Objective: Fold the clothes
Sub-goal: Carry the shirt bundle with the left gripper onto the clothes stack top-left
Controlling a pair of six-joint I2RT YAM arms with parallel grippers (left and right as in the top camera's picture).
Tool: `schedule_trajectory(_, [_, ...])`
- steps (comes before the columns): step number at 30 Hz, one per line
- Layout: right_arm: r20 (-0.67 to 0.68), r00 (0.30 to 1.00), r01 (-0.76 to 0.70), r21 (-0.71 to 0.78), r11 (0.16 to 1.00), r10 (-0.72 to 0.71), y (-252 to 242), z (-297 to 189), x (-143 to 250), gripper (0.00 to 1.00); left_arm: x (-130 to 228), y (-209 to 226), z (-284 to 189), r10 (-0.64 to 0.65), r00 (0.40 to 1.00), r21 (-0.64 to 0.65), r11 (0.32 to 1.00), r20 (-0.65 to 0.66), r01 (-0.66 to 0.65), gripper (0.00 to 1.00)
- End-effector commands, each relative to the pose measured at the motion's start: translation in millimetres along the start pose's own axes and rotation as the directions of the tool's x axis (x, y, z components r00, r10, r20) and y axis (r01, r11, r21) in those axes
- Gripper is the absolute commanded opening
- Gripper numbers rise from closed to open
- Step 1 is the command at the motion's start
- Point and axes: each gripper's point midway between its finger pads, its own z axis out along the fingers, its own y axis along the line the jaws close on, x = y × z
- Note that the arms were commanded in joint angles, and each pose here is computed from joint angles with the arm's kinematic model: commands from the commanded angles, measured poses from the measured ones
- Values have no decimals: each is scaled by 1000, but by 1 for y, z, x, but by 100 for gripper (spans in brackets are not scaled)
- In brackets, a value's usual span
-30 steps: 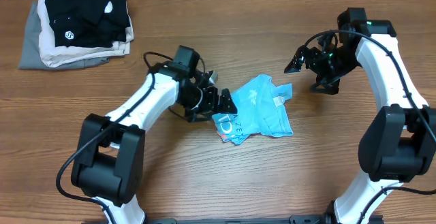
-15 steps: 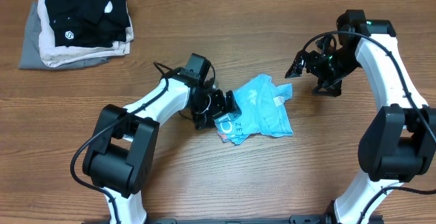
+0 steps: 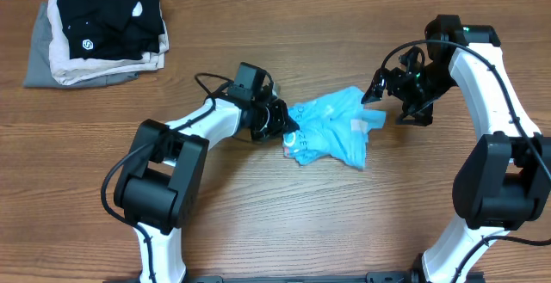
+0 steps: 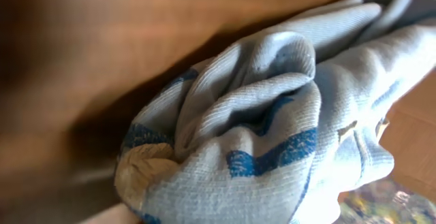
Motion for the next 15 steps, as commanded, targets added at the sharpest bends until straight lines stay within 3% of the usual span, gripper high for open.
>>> schedule_trajectory(1, [28,999,30,-6,1000,-30,6,-13,1,98,-43,50,-14,39,991,-115,993,130,-24,4])
schedule_trajectory(9, [-1,1000,16,19,1000,-16,1,-13,8,98,-136,68,-104,186,931,-164,977,315,-139,4])
schedule_trajectory(15, [-4,1000,14,20,1000,-14,1,-13,9,98,-196,57,-202,344,842,-318,922,417,-219,4])
